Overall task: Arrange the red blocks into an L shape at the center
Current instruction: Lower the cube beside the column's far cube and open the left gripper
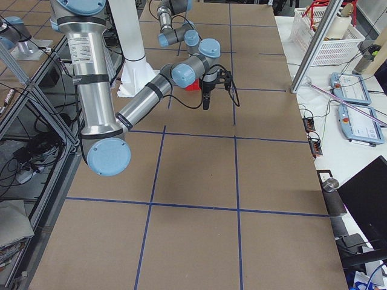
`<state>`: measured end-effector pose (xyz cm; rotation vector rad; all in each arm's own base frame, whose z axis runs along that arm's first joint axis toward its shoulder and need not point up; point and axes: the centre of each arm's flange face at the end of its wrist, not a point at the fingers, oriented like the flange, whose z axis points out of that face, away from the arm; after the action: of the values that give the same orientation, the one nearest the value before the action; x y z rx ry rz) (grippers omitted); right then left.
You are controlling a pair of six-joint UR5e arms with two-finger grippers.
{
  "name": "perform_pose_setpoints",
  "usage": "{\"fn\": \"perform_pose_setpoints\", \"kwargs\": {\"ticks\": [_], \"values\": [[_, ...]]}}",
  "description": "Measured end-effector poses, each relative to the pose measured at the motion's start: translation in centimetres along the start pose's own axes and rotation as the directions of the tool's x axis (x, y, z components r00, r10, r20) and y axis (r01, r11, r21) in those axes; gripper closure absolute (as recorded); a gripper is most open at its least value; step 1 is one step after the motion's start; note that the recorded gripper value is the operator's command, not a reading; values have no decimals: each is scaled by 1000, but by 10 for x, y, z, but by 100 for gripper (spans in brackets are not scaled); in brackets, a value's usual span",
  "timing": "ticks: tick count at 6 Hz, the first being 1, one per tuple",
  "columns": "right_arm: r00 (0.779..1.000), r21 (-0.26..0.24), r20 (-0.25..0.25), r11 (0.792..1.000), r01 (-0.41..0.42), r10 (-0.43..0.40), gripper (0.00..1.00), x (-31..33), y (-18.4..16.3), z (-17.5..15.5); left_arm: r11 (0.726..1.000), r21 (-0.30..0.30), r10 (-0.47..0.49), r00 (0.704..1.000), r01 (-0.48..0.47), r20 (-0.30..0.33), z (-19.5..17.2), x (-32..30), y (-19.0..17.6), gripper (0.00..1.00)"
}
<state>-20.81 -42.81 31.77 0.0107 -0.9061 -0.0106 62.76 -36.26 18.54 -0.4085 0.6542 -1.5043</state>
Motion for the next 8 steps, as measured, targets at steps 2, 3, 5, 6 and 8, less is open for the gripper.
{"fn": "perform_pose_setpoints", "kwargs": {"ticks": [2, 3, 5, 6, 8], "values": [[1000, 0, 0, 1000, 1, -1, 0, 0, 0, 0, 1000, -5, 0, 1000, 0, 0, -1, 0, 1, 92], [1000, 0, 0, 1000, 0, 0, 0, 0, 0, 0, 1000, -7, 1, 1000, -1, -1, -1, 0, 2, 90], [1000, 0, 0, 1000, 0, 0, 0, 0, 0, 0, 1000, -10, 2, 1000, -2, 0, -2, 0, 2, 84], [1000, 0, 0, 1000, 0, 0, 0, 0, 0, 0, 1000, -11, 2, 1000, -2, 0, -2, 0, 2, 73], [1000, -1, -1, 1000, -1, 1, 0, 0, 0, 1, 1000, -15, 11, 1000, -11, 0, -2, -1, 4, 0]]}}
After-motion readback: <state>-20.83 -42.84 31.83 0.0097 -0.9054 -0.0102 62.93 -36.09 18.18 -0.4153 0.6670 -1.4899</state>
